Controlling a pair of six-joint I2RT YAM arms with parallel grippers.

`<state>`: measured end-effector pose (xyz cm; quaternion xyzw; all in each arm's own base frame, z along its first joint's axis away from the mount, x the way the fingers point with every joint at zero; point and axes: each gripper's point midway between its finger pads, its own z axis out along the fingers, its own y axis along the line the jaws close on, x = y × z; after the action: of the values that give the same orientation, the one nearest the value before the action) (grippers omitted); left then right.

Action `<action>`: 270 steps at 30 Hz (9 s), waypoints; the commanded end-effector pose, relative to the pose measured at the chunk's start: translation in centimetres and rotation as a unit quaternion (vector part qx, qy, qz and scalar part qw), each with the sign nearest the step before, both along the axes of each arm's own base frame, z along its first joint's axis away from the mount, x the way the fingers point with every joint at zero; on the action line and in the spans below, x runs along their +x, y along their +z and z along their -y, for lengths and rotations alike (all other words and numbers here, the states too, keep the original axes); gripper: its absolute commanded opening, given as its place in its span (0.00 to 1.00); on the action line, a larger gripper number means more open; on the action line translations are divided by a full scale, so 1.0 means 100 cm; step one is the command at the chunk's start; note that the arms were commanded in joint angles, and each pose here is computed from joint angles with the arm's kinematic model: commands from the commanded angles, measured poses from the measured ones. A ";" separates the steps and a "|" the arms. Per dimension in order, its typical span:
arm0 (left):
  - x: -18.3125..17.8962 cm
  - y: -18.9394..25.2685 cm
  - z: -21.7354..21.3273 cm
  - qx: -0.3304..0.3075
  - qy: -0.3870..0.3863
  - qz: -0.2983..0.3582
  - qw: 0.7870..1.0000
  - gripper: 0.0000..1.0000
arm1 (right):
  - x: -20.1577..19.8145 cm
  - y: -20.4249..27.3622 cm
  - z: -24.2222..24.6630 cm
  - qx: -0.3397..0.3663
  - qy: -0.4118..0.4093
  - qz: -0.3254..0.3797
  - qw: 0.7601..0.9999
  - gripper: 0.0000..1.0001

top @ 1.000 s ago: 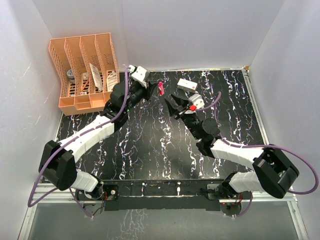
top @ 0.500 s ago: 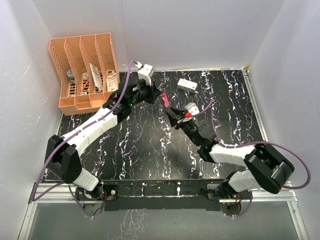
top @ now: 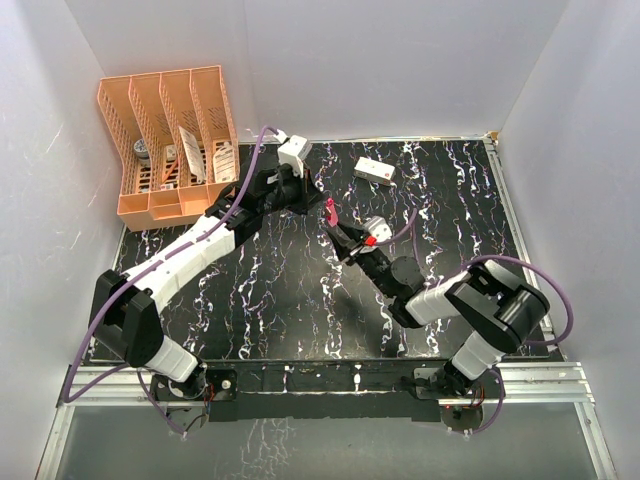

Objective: Put the keys on the keyring

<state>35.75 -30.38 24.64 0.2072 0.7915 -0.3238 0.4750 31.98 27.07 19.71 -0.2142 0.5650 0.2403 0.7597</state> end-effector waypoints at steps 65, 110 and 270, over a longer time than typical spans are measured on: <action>-0.039 -0.023 0.001 0.080 -0.060 -0.069 0.993 0.00 | 0.018 0.073 0.018 0.054 -0.084 0.147 0.984 0.00; -0.056 -0.051 0.016 0.128 -0.148 -0.158 0.968 0.00 | 0.022 0.077 0.027 0.049 -0.087 0.146 0.984 0.00; -0.021 0.003 -0.013 0.288 -0.143 -0.035 0.946 0.11 | 0.042 0.049 -0.003 -0.032 0.195 -0.037 0.980 0.00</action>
<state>33.64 -30.00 20.67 0.4637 0.8328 -0.1698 0.2503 35.40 27.94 21.05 -0.3505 0.5883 0.3915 0.6146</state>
